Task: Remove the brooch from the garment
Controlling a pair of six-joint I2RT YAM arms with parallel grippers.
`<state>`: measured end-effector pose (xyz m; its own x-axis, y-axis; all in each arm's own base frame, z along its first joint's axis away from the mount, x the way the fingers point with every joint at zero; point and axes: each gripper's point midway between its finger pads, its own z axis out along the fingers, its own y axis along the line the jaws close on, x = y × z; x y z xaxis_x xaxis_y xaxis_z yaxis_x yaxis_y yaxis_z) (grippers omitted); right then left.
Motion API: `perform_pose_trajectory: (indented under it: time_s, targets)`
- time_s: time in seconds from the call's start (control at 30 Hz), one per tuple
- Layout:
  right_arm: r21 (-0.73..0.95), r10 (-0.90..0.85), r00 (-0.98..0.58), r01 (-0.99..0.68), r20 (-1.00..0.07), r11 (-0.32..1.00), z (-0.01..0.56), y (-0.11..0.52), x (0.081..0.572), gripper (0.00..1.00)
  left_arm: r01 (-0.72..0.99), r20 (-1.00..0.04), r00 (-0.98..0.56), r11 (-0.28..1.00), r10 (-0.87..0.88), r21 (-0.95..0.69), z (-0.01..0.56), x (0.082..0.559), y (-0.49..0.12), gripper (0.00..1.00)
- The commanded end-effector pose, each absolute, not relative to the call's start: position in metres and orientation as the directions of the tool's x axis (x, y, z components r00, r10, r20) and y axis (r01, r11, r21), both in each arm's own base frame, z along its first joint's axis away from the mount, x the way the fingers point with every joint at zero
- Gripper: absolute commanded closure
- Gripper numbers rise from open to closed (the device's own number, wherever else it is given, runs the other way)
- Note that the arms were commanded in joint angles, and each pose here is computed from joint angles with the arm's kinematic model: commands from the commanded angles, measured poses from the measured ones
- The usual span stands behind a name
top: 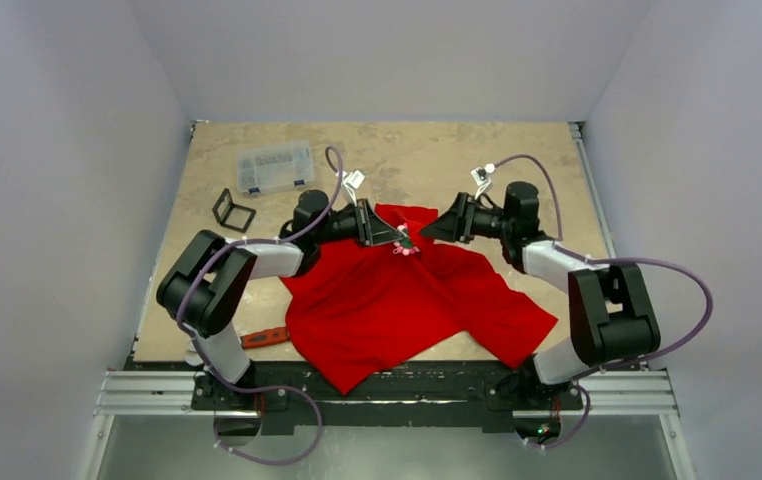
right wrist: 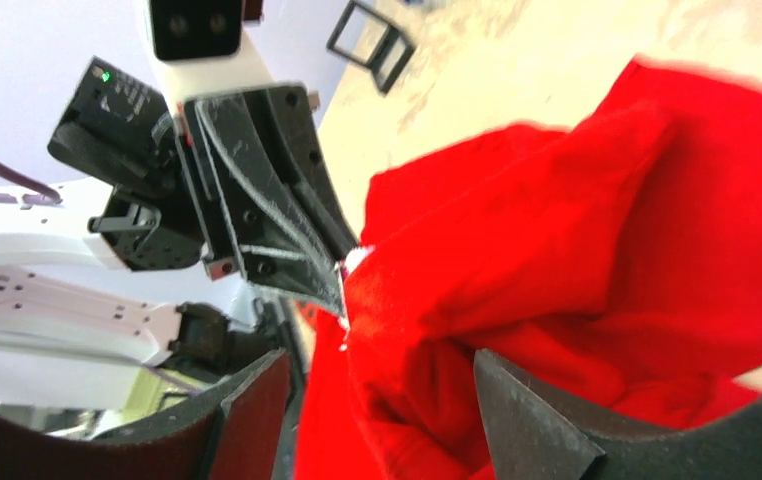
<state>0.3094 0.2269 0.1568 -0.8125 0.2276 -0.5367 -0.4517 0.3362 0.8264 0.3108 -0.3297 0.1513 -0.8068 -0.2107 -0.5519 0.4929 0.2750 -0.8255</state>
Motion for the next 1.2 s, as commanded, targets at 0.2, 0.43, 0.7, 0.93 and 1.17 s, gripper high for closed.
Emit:
perform_pose_trajectory:
  time_s: [0.2, 0.43, 0.7, 0.93, 1.17]
  targets:
    - [0.559, -0.091, -0.629, -0.74, -0.772, 0.374, 0.18, 0.202, 0.321, 0.33, 0.745, -0.762, -0.642, 0.162, -0.09, -0.647, 0.174, 0.304, -0.335, 1.0]
    - [0.536, -0.258, -0.565, -0.825, -0.784, 0.178, 0.176, 0.229, 0.295, 0.36, 0.83, -0.836, -0.548, 0.117, -0.016, -0.546, 0.176, 0.3, -0.337, 1.0]
    - [0.541, -0.266, -0.559, -0.829, -0.785, 0.144, 0.177, 0.239, 0.3, 0.53, 0.863, -0.866, -0.499, 0.108, 0.028, -0.494, 0.172, 0.296, -0.334, 1.0]
    - [0.686, -0.334, -0.669, -0.723, -0.664, 0.082, 0.139, 0.23, 0.26, 0.63, 0.858, -0.875, -0.484, 0.196, -0.006, -0.476, 0.171, 0.311, -0.326, 1.0]
    - [0.752, -0.345, -0.717, -0.657, -0.605, 0.046, 0.126, 0.234, 0.247, 0.78, 0.865, -0.886, -0.464, 0.215, -0.004, -0.453, 0.175, 0.316, -0.32, 1.0]
